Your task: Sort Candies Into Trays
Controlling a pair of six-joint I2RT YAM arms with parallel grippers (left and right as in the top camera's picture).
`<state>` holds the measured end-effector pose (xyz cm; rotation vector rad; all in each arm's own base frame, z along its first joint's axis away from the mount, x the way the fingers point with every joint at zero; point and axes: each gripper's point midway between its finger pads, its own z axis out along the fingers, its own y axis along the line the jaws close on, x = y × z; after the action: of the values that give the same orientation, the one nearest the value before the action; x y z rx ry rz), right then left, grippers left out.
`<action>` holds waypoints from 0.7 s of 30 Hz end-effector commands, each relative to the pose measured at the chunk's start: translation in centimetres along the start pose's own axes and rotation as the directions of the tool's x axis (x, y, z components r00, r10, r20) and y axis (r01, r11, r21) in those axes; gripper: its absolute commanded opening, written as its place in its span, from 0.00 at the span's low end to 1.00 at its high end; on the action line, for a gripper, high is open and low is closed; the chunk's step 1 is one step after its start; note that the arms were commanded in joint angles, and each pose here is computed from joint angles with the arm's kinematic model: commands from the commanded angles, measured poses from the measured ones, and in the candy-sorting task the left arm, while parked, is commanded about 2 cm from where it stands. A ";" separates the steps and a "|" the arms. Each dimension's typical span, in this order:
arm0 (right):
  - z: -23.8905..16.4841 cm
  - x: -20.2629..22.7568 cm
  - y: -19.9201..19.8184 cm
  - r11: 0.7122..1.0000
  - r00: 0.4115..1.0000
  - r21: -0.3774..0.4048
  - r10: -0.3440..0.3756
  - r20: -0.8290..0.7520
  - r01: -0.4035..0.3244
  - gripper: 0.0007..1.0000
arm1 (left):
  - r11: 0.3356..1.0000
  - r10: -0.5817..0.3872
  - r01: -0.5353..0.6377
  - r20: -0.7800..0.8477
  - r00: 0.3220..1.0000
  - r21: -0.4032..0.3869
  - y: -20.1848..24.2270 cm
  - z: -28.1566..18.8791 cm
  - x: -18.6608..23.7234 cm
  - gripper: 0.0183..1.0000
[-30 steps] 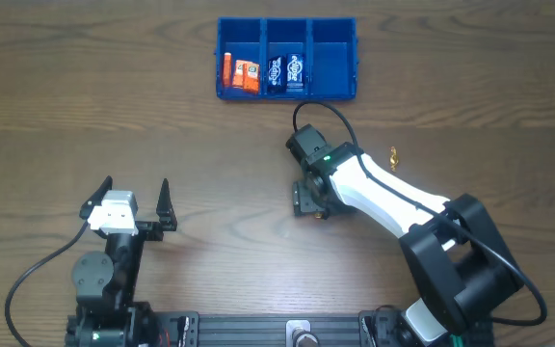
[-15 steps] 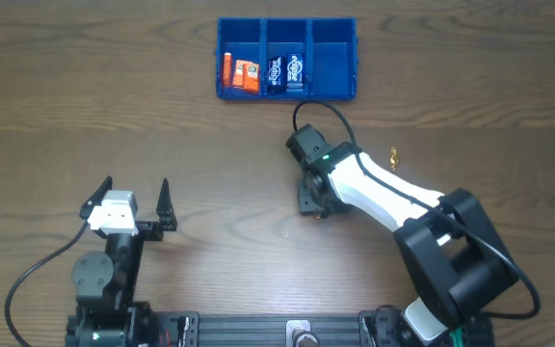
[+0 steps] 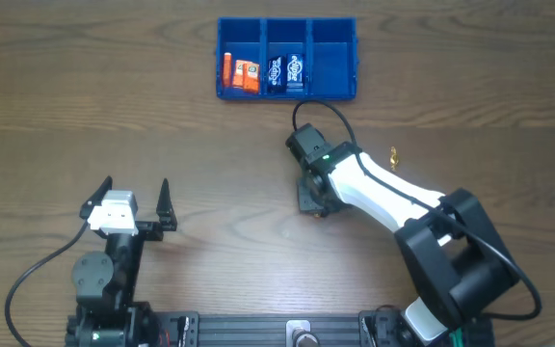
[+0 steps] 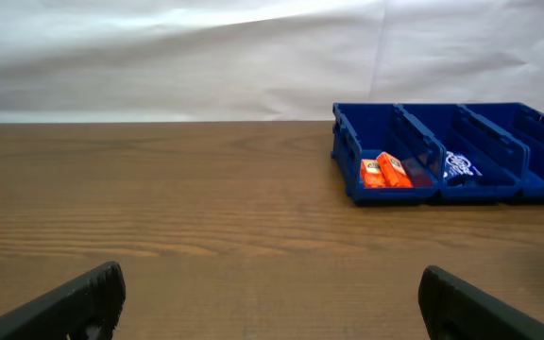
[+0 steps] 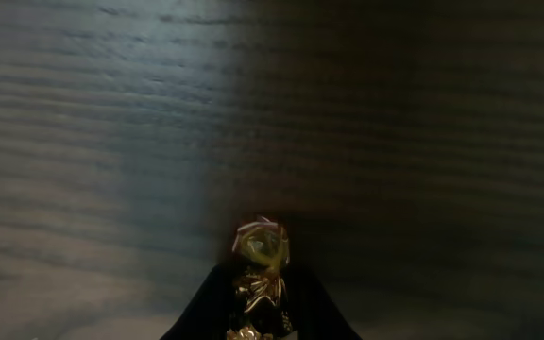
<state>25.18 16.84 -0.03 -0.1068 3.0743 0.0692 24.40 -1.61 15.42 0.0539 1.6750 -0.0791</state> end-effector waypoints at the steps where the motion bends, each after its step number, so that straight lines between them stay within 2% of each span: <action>1: -7.6 -3.1 0.3 0.998 0.971 -0.061 0.021 0.236 -0.006 0.04 | 1.000 0.004 -0.004 -0.047 0.999 0.006 -0.1 0.1 1.7 1.00; 3: -11.9 -4.7 -0.5 0.999 0.932 -0.040 0.038 0.361 -0.026 0.04 | 1.000 0.004 -0.004 -0.047 0.999 0.006 -0.1 0.1 1.7 1.00; 7: -21.3 -10.3 -2.6 0.995 0.801 0.017 0.068 0.594 -0.096 0.04 | 1.000 0.004 -0.004 -0.047 0.999 0.006 -0.1 0.1 1.7 1.00; 11: -26.2 -18.2 -3.6 0.994 0.720 0.042 0.046 0.692 -0.104 0.04 | 1.000 0.004 -0.004 -0.047 0.999 0.006 -0.1 0.1 1.6 1.00; 16: -25.9 -26.1 -3.3 0.992 0.711 0.108 -0.035 0.702 -0.059 0.03 | 1.000 0.004 -0.004 -0.047 0.999 0.006 -0.1 0.1 1.7 1.00; 21: -20.3 -29.4 -3.9 0.992 0.768 0.115 -0.029 0.640 -0.059 0.04 | 1.000 0.004 -0.004 -0.047 0.999 0.006 -0.1 0.1 1.6 1.00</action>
<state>52.20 14.67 23.83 -0.0028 2.3432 -0.0600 24.40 -1.60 15.41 0.0536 1.6754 -0.0788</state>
